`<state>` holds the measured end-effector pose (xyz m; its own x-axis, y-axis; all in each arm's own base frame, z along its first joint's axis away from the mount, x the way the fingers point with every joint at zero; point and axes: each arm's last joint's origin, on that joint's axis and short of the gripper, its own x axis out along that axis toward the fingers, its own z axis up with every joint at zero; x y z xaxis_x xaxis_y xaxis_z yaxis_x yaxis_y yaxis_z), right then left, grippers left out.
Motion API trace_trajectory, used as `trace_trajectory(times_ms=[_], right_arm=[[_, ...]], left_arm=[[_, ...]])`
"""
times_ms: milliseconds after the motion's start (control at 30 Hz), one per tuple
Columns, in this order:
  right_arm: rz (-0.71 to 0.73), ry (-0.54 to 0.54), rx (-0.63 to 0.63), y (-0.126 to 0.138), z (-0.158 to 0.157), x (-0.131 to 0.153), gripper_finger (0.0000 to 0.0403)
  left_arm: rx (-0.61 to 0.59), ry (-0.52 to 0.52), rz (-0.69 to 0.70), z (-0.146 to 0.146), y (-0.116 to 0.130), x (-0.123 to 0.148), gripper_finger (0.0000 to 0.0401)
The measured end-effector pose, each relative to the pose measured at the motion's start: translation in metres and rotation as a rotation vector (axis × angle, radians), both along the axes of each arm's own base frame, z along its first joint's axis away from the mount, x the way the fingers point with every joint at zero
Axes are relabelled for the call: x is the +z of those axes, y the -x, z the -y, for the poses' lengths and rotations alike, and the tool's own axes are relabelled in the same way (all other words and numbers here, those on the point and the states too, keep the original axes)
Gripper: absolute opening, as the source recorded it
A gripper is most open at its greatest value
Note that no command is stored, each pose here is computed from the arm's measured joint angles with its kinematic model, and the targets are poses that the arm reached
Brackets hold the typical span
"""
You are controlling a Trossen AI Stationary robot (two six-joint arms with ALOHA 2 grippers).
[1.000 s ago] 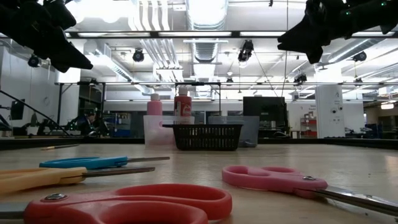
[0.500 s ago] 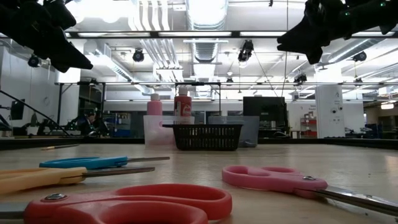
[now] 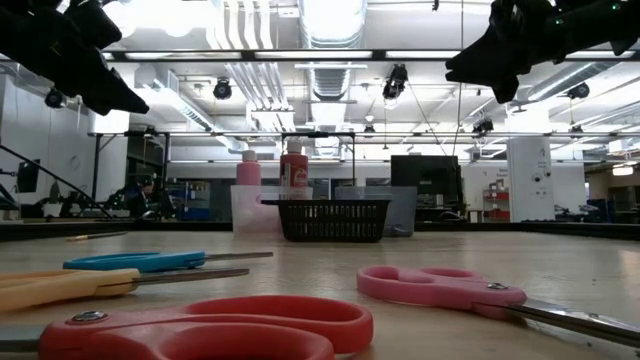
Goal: Pick & Place Paint Supplies
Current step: Put the black paint brush into the gray bin
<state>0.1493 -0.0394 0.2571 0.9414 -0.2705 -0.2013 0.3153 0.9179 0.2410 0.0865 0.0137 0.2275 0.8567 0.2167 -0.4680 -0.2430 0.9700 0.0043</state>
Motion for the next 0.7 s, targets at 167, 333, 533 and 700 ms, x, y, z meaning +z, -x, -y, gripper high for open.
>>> trace_trajectory(times_ms=[167,333,533,700], right_arm=[[0.000,0.000,0.000,0.000,0.000,0.000,0.0124],[0.000,0.000,0.000,0.000,0.000,0.000,0.0124],[0.000,0.000,0.000,0.000,0.000,0.000,0.0124],[0.000,0.000,0.000,0.000,0.000,0.000,0.0124]], left_arm=[[0.045,-0.012,0.004,-0.001,0.000,-0.001,0.0102],[0.226,0.182,0.191,-0.004,-0.005,0.008,0.0102],[0.343,0.472,0.345,-0.004,-0.007,0.014,0.0102],[0.335,0.656,0.299,-0.002,-0.007,0.014,0.0102]])
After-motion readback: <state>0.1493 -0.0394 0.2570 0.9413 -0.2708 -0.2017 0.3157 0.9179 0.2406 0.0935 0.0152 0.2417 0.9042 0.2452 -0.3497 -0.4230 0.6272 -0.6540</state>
